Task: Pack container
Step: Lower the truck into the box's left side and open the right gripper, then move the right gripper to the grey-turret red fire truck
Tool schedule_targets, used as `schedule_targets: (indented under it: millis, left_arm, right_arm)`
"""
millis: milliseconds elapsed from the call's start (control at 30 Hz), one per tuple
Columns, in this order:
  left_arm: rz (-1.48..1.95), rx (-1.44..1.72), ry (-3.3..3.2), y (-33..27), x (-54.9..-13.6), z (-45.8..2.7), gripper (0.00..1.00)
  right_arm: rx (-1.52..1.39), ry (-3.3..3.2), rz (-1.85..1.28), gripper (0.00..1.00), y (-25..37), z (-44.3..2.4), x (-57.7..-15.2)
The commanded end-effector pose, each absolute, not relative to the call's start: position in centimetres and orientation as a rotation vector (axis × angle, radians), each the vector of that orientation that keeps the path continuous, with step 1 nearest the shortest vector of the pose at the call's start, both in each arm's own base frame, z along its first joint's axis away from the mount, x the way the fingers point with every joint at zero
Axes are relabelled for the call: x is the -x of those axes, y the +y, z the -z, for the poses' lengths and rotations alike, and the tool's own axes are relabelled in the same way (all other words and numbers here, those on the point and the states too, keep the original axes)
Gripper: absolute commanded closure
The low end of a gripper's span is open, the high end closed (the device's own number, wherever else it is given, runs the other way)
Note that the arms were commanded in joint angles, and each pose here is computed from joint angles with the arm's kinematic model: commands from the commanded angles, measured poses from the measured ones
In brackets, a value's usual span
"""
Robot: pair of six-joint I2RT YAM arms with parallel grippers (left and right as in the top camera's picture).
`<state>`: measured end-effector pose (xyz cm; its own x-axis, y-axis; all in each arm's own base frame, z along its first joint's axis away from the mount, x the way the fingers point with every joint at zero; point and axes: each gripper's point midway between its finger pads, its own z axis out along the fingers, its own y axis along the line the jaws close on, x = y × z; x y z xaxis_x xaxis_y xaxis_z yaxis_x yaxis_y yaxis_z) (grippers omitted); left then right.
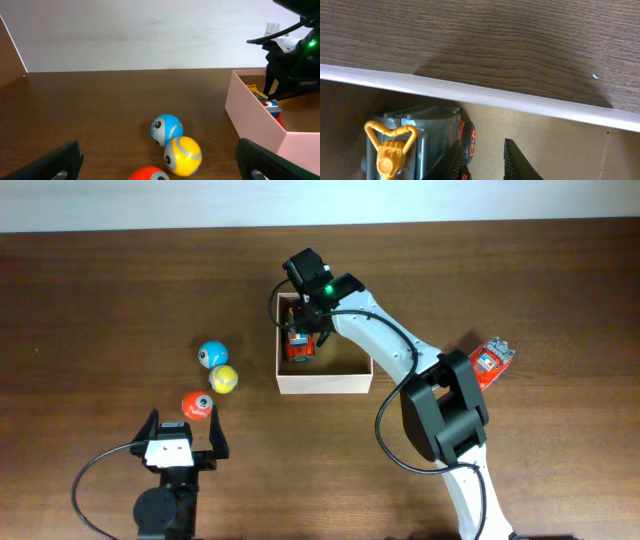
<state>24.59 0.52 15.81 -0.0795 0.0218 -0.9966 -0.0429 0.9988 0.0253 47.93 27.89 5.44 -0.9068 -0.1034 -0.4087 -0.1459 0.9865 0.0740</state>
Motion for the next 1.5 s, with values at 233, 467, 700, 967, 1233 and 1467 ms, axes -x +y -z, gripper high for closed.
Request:
schedule_targets:
  millis: [233, 467, 700, 967, 1233, 1467]
  left_arm:
    - [-0.061, -0.001, 1.646, 0.5, -24.6, -15.8, 0.01]
    - [-0.061, -0.001, 1.646, 0.5, -24.6, -15.8, 0.01]
    - [-0.061, -0.001, 1.646, 0.5, -24.6, -15.8, 0.01]
    - [-0.061, -0.001, 1.646, 0.5, -24.6, -15.8, 0.01]
    - [-0.061, -0.001, 1.646, 0.5, -24.6, -15.8, 0.01]
    - [-0.061, -0.001, 1.646, 0.5, -24.6, -15.8, 0.01]
  right_arm:
    - [0.16, 2.706, -0.147, 0.69, 26.8, -7.6, -48.5]
    - [0.161, 2.649, -0.178, 0.62, 26.6, -14.9, -48.3]
    - [0.107, 2.585, -0.011, 0.55, 22.1, -23.3, -47.2]
    - [-0.201, 2.661, 0.184, 0.49, 11.1, -25.7, -45.9]
    - [-0.438, 2.728, 0.184, 0.49, 2.3, -26.1, -44.4]
    - [-0.54, 2.66, 0.19, 0.48, -2.2, -29.4, -42.1]
